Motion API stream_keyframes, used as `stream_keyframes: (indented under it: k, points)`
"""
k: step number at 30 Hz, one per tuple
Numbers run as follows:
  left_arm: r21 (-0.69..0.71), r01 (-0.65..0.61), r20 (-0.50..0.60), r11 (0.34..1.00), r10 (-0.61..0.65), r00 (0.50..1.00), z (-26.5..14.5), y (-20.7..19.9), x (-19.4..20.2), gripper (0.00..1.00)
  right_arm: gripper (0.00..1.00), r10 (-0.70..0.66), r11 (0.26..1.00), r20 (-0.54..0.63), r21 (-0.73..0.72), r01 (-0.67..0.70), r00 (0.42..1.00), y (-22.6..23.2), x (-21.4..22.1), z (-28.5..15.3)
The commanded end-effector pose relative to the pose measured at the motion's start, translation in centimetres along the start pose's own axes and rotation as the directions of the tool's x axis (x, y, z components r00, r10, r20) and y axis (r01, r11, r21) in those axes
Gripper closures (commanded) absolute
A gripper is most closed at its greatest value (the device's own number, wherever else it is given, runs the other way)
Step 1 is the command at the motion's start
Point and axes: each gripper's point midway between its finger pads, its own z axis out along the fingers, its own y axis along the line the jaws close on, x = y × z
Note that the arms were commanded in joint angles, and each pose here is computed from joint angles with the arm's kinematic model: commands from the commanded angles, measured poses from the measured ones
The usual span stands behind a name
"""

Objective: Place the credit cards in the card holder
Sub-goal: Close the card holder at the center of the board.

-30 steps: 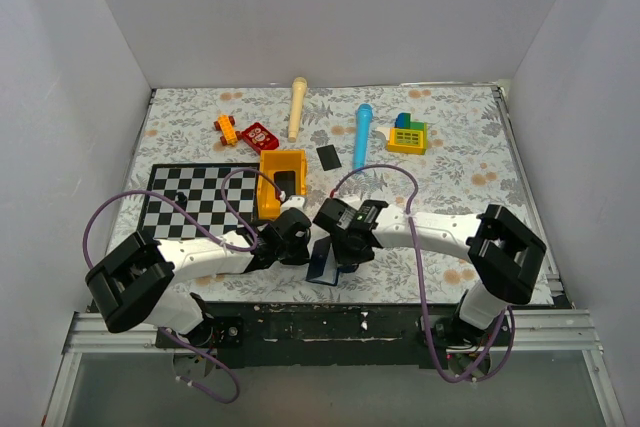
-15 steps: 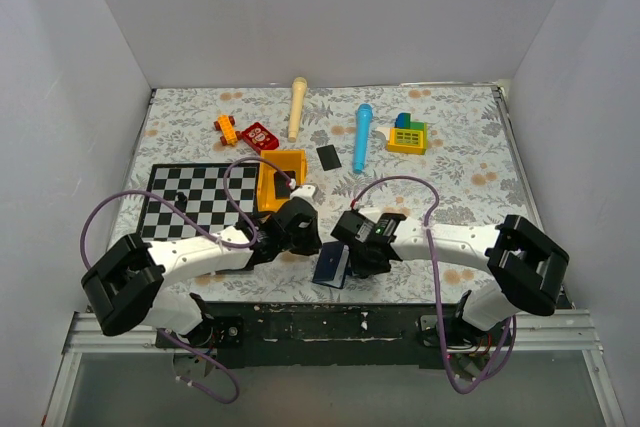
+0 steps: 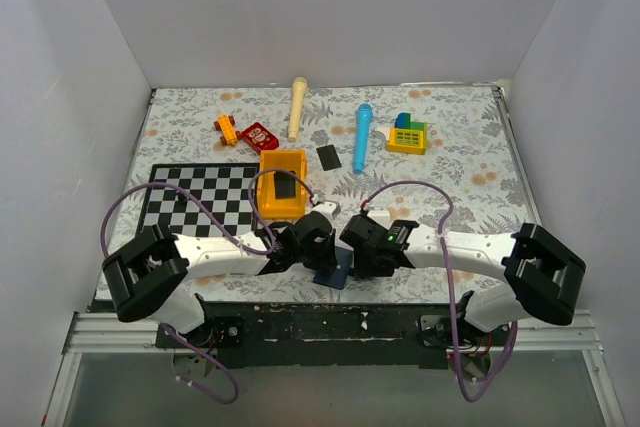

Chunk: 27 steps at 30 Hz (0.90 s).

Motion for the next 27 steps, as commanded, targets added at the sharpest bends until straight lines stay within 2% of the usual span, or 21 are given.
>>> stream_keyframes:
  k: [1,7,14,17,20,24,27]
  points:
    - [0.008,0.001,-0.038,1.0,0.0,0.999,0.8,-0.2,1.6,1.0,0.52,0.087,0.996,0.066,-0.043,-0.084,0.994,-0.1,-0.9,-0.8]
    - [-0.013,0.014,-0.054,1.0,-0.015,0.998,1.2,0.4,2.5,1.0,0.54,0.211,0.974,0.119,-0.115,-0.198,0.97,-1.5,-1.0,-1.9]
    - [-0.012,0.021,-0.039,1.0,-0.021,0.999,1.2,0.2,2.0,1.0,0.6,0.361,0.927,0.206,-0.188,-0.326,0.909,-3.8,-1.5,-3.1]
    - [-0.007,0.021,-0.027,1.0,-0.021,0.999,1.1,-0.2,1.4,1.0,0.68,0.394,0.915,0.237,-0.189,-0.356,0.888,-5.1,-1.5,-3.2]
    - [0.001,0.025,0.017,1.0,-0.025,1.0,0.1,-1.1,-0.4,1.0,0.77,0.387,0.919,0.236,-0.179,-0.352,0.891,-5.5,-1.2,-3.1]
    - [0.028,0.028,0.121,0.999,-0.031,0.992,-2.9,-2.6,-3.8,1.0,0.88,0.35,0.928,0.212,-0.213,-0.306,0.912,-3.8,-1.3,-2.5]
    - [0.001,0.032,0.184,0.999,-0.032,0.982,-4.7,-2.2,-5.4,1.0,0.95,0.327,0.93,0.205,-0.242,-0.276,0.923,-2.4,-1.6,-1.8]
